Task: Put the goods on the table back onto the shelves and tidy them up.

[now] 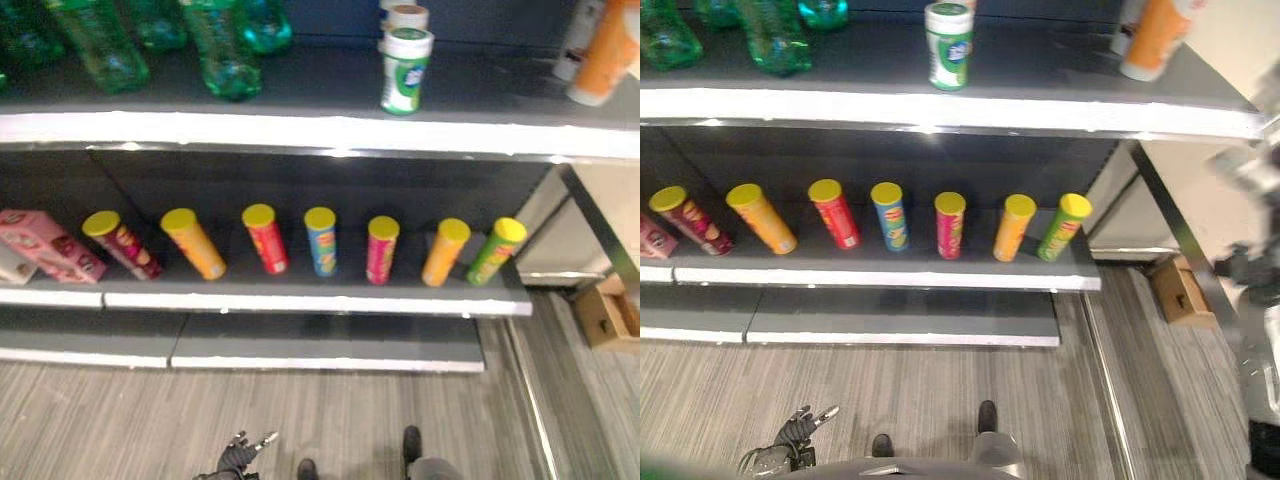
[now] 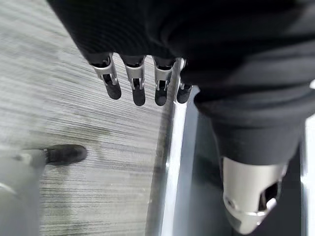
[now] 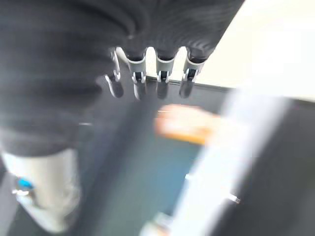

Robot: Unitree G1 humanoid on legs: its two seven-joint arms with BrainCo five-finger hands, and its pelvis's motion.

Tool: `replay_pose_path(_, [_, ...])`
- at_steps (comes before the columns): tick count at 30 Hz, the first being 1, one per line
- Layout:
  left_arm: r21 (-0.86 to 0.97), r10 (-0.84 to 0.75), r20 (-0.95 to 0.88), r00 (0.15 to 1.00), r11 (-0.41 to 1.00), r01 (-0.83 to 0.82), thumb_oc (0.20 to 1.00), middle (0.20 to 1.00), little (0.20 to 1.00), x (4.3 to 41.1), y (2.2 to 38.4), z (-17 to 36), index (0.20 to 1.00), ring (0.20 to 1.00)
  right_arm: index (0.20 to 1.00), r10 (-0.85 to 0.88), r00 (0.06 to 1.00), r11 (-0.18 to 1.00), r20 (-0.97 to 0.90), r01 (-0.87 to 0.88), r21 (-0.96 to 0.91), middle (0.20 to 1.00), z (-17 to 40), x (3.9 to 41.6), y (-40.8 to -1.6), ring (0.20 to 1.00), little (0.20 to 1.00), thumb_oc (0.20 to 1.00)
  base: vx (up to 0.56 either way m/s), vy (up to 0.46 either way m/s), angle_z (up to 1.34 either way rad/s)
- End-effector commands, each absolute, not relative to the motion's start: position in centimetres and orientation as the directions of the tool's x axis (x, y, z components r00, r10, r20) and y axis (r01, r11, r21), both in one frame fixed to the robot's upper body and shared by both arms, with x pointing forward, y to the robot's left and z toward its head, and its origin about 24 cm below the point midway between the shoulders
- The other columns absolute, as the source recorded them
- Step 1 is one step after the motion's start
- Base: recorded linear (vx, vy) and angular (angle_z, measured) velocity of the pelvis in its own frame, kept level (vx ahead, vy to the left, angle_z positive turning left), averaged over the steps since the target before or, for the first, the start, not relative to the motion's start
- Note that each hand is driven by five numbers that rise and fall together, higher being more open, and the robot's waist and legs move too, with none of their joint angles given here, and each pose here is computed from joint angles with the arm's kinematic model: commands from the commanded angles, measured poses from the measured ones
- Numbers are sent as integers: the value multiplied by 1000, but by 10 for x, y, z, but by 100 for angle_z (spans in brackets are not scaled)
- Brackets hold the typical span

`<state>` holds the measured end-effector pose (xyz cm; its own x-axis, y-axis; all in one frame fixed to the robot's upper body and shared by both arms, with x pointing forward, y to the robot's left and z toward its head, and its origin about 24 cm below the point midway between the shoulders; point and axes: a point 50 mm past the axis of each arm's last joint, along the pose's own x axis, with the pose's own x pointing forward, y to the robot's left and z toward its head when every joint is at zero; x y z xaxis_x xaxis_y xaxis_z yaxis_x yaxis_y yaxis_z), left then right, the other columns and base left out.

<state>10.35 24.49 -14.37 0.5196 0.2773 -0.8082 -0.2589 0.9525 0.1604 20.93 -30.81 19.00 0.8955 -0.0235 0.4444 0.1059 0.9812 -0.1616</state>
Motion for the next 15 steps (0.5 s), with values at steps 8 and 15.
replay_pose_path(8, [164, 179, -791, 585, 983, -80, 1000, 1000, 1000, 121, 256, -134, 1000, 1000, 1000, 188, 949, 977, -252, -154, 148, 1000, 35, 181, -301, 1000, 1000, 1000, 13, 34, -14])
replay_pose_path(15, [178, 173, -791, 586, 983, -50, 1000, 1000, 1000, 138, 244, -134, 1000, 1000, 1000, -244, 609, 952, -754, 4, -305, 1000, -105, 133, -298, 1000, 1000, 1000, 6, -3, 1])
